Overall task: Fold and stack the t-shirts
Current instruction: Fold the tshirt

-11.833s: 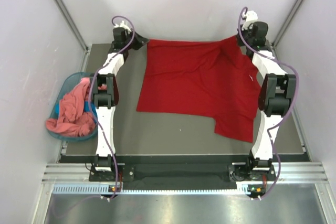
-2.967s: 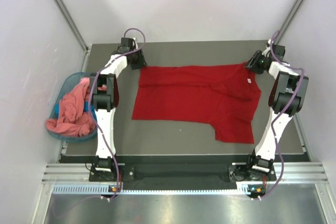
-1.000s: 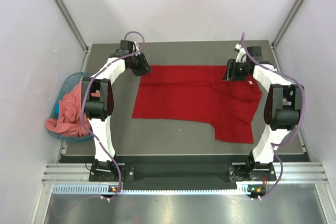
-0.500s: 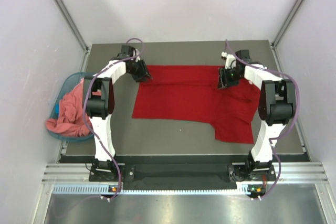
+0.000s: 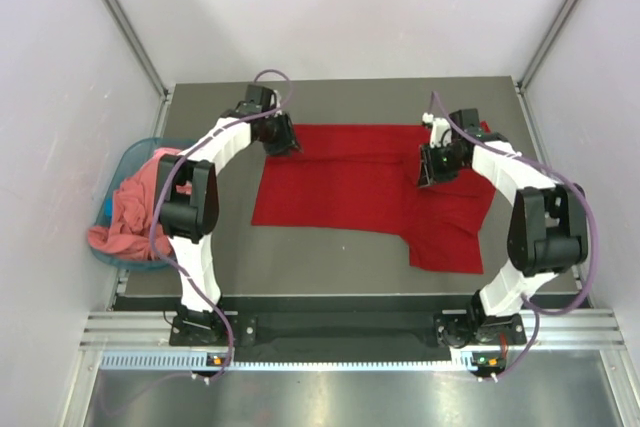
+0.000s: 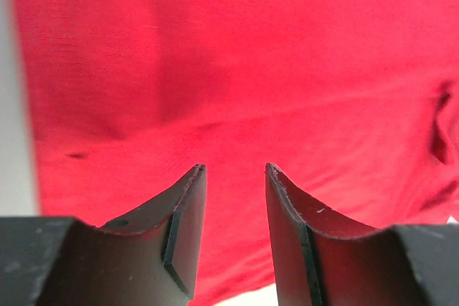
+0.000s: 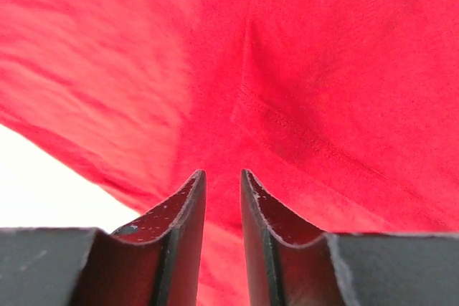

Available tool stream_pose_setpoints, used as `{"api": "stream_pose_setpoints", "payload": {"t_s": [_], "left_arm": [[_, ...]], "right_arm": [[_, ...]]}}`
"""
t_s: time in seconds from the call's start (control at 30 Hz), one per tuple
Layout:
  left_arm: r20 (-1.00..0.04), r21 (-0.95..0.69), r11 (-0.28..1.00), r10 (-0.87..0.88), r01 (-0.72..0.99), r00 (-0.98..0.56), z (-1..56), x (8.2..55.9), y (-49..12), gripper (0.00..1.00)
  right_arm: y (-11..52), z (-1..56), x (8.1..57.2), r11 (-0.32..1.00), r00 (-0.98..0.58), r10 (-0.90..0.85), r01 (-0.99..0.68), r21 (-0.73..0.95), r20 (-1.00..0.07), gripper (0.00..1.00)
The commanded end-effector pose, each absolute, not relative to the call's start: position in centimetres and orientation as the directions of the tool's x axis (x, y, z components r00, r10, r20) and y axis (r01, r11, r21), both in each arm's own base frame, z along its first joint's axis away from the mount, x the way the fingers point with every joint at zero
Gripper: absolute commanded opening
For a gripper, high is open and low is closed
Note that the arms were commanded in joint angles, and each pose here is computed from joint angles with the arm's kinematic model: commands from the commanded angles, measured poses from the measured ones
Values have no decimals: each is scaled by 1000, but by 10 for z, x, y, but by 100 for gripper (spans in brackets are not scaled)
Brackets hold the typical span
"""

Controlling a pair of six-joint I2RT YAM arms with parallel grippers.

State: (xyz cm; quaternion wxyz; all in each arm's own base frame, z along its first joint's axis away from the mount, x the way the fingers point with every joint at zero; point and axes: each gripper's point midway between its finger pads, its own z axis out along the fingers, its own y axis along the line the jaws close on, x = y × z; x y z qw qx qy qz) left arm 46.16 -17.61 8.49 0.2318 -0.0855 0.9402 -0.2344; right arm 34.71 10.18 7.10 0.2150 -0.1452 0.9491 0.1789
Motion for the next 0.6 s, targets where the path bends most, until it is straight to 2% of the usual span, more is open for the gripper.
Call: {"api": "stream_pose_setpoints", "payload": {"t_s": [0.0,0.1,0.23,0.4,0.57], "left_arm": [[-493,-476,878,-224,45,-841,126,455,-205,43],[-502,-490,868,-206,80,-840,134,446,-224,43],[-487,-517,851,-206,90,-849,135,437,-234,43],[-476,-523,848,-205,88,-855,134,434,-233,43],[-461,-525,847,-200,84,-864,129,430,-233,43]], "right_arm": [[111,118,359,895,-814,-130,-341,286,-566,28],[101,137,381,933,-782,-25,-242,266,-623,33],[91,135,405,957,-749,11,-184,224,-662,29],[95,97,423,958,-779,34,-153,242,-627,26],[107,61,404,955,-825,-17,-182,236,-565,27]]}}
